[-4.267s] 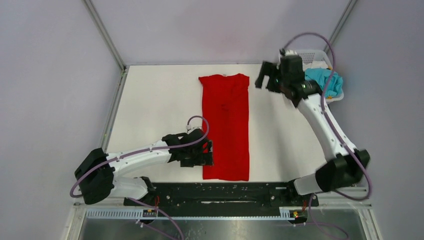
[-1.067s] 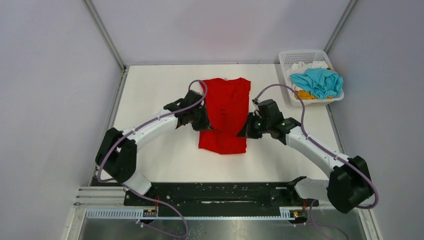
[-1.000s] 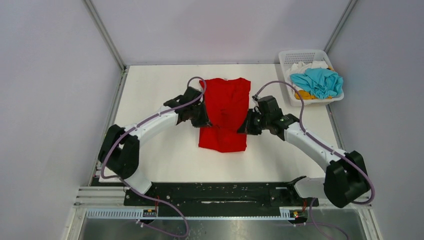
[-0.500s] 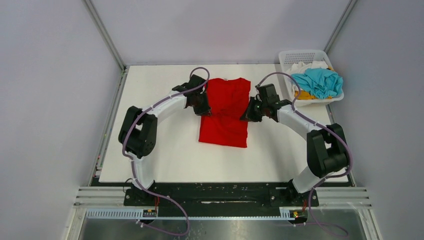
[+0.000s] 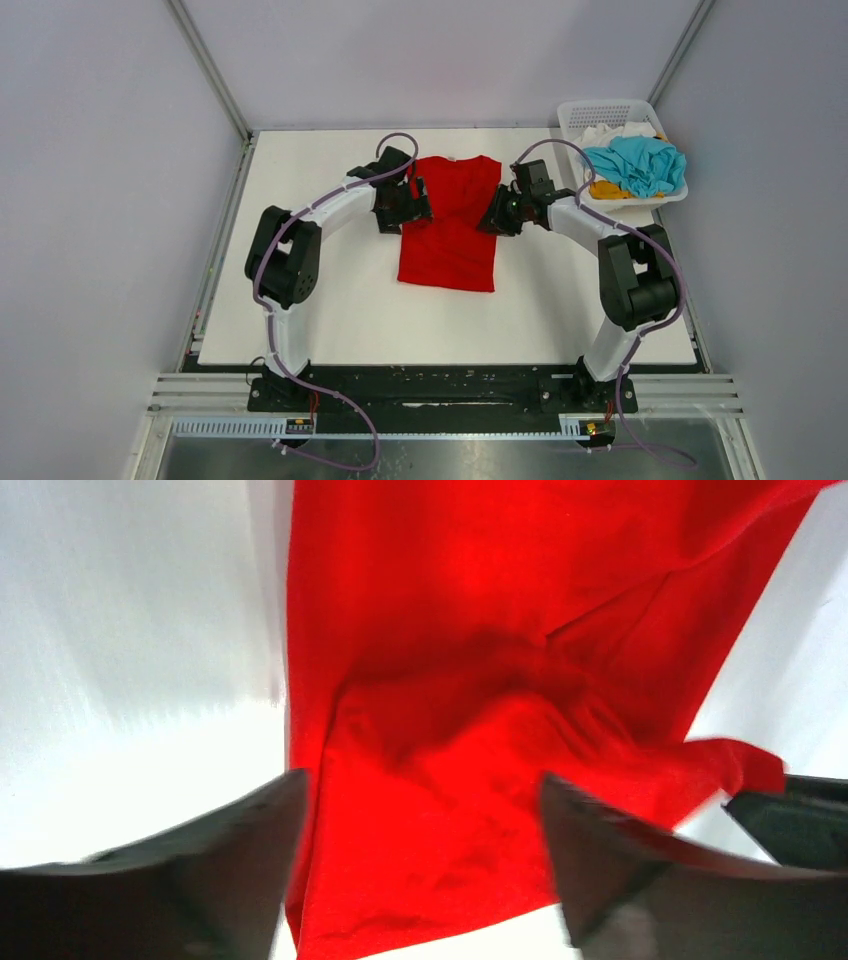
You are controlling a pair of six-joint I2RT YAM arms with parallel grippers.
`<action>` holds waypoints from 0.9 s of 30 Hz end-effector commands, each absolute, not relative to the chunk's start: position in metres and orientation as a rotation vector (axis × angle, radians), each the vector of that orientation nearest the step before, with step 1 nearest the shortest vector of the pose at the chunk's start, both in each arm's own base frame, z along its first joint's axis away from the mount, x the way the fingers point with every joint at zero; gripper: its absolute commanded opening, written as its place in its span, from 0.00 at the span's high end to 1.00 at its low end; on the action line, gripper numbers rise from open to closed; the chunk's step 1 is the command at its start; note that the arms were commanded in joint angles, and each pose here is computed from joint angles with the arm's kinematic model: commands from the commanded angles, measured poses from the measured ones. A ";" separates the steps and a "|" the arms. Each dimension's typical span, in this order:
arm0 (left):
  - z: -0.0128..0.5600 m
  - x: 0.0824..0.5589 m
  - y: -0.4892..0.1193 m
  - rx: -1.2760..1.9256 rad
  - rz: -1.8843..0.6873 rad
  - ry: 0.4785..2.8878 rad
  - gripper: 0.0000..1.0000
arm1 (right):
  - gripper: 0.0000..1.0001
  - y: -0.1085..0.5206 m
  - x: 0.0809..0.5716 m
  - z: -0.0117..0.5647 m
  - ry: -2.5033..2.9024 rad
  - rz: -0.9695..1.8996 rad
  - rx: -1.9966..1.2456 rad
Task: Fold and stack the t-shirts
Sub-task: Fold the folded rectangular tshirt in 1/3 of the way, then grab one side of the 2/3 rectangular tshirt with both arms
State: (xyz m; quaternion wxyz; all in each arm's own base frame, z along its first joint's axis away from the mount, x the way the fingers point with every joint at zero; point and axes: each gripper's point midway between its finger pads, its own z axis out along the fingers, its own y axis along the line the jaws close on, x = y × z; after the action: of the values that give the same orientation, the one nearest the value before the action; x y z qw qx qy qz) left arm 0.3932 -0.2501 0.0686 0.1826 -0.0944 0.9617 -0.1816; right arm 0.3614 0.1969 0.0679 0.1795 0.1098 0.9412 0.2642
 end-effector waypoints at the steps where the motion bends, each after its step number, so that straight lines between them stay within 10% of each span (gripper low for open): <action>1: 0.093 0.401 -0.244 -0.297 -0.491 2.655 0.01 | 0.39 0.195 0.377 0.087 2.595 0.738 0.286; 9: 0.127 0.352 -0.201 -0.386 -0.432 2.528 0.01 | 0.02 0.170 0.335 0.100 2.582 0.639 0.235; 27: 0.063 0.287 -0.230 -0.272 -0.832 2.608 0.01 | 0.08 0.167 0.244 0.053 2.670 0.727 0.300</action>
State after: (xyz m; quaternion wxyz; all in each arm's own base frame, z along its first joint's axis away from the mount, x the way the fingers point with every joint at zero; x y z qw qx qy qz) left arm 0.2644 -0.2074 0.0542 0.1710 -0.1103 0.9474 -0.2472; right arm 0.2389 0.1555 0.0490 0.1660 0.1068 0.9497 0.2432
